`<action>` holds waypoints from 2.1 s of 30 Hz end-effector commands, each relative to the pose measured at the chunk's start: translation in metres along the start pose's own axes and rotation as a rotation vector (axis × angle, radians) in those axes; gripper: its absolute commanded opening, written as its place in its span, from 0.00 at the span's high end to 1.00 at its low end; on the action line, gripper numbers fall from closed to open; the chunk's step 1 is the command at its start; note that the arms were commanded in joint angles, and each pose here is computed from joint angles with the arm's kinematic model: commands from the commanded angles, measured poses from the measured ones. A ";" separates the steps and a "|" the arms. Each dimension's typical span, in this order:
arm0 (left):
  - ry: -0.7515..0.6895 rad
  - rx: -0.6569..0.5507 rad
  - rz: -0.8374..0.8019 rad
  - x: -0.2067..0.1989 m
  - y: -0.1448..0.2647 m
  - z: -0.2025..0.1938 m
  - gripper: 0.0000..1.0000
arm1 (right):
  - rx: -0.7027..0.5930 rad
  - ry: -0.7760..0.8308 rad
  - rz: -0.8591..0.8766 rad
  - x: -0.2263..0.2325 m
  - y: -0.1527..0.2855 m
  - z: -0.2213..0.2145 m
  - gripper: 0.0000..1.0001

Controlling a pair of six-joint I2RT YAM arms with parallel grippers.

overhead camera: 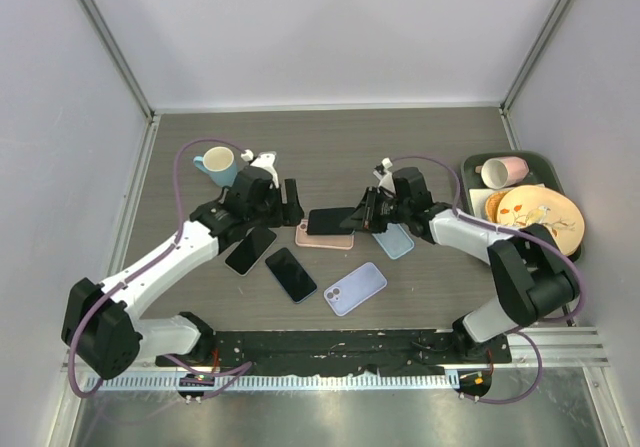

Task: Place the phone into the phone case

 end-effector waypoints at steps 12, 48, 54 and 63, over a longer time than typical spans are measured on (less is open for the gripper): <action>-0.002 -0.049 0.001 0.004 0.001 -0.003 0.24 | 0.049 -0.062 0.167 -0.003 -0.027 0.005 0.99; 0.021 0.193 0.101 0.003 -0.109 -0.027 0.30 | 0.261 -0.077 -0.383 -0.099 -0.058 -0.030 0.99; 0.053 0.239 0.125 0.007 -0.122 -0.038 0.31 | 0.272 -0.070 -0.405 -0.103 -0.062 -0.033 0.98; 0.044 0.248 0.052 -0.005 -0.124 -0.034 0.33 | 0.300 -0.026 -0.482 -0.107 -0.065 -0.037 0.92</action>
Point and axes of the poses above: each gripper's point midway between its finger pads, its own y axis back along the fingers, its own x axis along the line the jaws close on, z = x × y, the point moved 10 cm from there along y, back along the fingers, and after that the axes turned 7 degrees about y, right-handed, at the moved point
